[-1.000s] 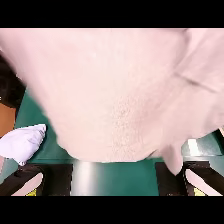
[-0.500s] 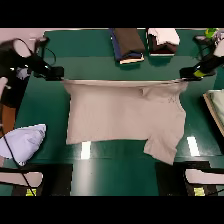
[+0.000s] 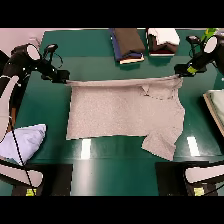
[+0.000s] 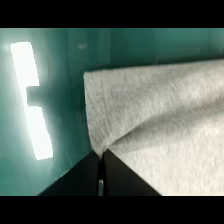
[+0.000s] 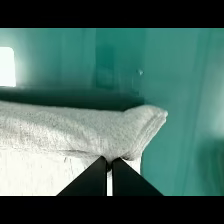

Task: Fold the shirts.

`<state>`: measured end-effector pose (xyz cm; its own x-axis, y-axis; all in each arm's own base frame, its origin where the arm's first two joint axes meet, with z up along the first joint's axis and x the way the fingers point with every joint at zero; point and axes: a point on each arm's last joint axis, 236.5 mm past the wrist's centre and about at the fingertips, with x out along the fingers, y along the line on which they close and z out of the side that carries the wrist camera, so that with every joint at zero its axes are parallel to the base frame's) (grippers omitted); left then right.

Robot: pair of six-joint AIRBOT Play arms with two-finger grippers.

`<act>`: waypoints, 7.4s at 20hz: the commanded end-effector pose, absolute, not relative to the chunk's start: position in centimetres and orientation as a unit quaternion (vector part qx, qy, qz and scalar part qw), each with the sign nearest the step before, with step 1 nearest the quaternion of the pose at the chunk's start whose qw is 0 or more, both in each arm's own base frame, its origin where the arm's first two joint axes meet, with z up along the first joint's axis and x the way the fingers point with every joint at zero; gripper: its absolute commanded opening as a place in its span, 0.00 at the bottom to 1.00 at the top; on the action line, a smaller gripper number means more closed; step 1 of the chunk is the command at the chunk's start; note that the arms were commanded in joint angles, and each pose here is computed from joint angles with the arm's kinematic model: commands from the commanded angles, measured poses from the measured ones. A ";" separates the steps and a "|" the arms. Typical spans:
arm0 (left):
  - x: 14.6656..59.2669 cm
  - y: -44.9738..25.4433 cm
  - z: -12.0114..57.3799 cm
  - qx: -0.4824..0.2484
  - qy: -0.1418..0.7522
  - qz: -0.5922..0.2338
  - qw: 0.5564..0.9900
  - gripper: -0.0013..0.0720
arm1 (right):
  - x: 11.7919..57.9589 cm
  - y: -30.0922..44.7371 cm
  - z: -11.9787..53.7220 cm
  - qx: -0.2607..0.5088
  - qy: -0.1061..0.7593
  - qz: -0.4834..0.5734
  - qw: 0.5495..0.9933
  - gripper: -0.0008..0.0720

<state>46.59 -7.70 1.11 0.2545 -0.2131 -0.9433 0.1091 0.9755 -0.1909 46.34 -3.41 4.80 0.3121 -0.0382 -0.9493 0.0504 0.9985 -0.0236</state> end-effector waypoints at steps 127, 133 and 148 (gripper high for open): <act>39.5 -15.7 3.3 -0.036 0.574 -0.153 0.804 0.06 | 38.0 -4.4 -8.4 0.186 0.659 0.023 0.728 0.82; 39.2 -18.4 2.7 -0.050 0.577 -0.174 0.796 0.05 | 37.6 -4.2 -8.1 0.182 0.664 0.032 0.725 0.04; 38.6 -40.8 -4.2 -0.030 0.572 -0.325 0.753 0.05 | 38.2 4.8 12.7 0.096 0.531 0.119 0.834 0.03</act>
<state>39.45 -37.32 -2.90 0.1647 -0.5044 -0.8476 0.4168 0.8144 -0.4037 38.43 1.44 8.40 0.3713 0.2682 -0.8889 -0.0218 0.9596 0.2805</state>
